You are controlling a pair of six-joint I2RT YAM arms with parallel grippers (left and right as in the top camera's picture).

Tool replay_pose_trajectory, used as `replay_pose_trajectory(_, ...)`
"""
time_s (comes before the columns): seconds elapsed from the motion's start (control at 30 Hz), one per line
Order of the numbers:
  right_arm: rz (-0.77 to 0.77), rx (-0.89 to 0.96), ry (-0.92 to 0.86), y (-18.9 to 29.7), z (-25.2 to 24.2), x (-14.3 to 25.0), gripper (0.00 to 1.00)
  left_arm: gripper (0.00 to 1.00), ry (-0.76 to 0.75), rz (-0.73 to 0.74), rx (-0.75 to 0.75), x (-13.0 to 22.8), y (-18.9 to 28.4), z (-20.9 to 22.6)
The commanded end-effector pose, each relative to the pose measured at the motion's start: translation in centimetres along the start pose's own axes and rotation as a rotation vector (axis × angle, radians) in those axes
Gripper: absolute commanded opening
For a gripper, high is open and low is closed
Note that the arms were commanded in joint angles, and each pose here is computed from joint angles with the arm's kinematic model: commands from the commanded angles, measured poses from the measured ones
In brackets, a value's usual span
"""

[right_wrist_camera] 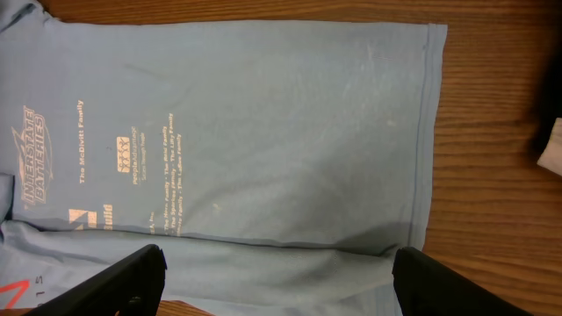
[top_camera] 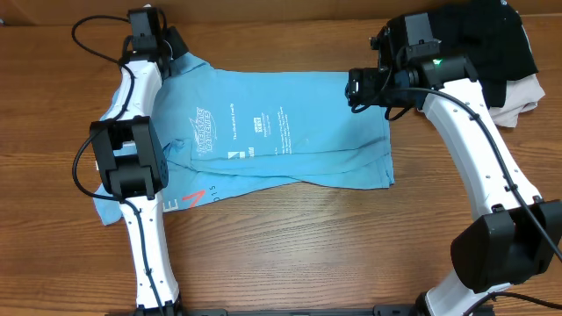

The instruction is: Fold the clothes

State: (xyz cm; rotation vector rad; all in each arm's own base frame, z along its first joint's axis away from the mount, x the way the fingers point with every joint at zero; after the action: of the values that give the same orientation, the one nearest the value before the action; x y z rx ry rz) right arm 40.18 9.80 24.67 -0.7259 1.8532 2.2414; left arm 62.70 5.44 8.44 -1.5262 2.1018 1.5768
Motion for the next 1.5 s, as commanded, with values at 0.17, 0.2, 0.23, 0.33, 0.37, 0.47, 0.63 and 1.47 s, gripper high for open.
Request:
replay_pose_trajectory(0.17,-0.012,0.010,0.004,0.2,-0.1,-0.3,0.86,0.28,-0.006,0.004,-0.007,1.2,-1.4,0.0)
replay_pose_trajectory(0.2,-0.012,0.010,0.004,0.2,-0.1,-0.3,0.86,0.30,-0.006,0.005,-0.008,1.3,-1.5,0.1)
replay_pose_trajectory(0.23,-0.012,0.010,0.004,0.2,-0.1,-0.3,0.87,0.31,-0.006,0.009,-0.011,1.4,-1.7,0.2)
replay_pose_trajectory(0.33,-0.014,0.010,0.004,0.2,-0.1,-0.3,0.86,0.40,-0.006,0.018,-0.016,1.9,-2.2,0.6)
replay_pose_trajectory(0.37,-0.015,0.010,0.004,0.2,-0.1,-0.3,0.86,0.50,-0.006,0.019,-0.018,2.1,-2.4,0.7)
replay_pose_trajectory(0.47,-0.017,0.010,0.004,0.2,-0.1,-0.4,0.86,0.65,-0.006,0.025,-0.020,2.4,-2.7,0.9)
replay_pose_trajectory(0.63,-0.022,0.010,0.005,0.2,-0.1,-0.5,0.87,0.55,-0.006,0.013,-0.013,2.3,-2.8,0.9)
replay_pose_trajectory(1.47,-0.203,0.015,0.029,-1.6,-0.6,-4.2,0.85,0.04,-0.110,-0.001,0.052,-6.2,12.2,-6.3)
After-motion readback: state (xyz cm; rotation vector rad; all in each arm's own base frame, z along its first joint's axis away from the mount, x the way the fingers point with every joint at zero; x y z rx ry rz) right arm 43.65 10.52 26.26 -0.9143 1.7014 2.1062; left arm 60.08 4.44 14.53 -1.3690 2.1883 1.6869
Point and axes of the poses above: each gripper's point midway between its finger pads, its own y axis back along the fingers, its own z axis along the line the jaws close on, x = y × z, the point moved 7 cm from there along y, back along the fingers, and after that the axes turned 12 degrees about y, right-handed, at the moved point
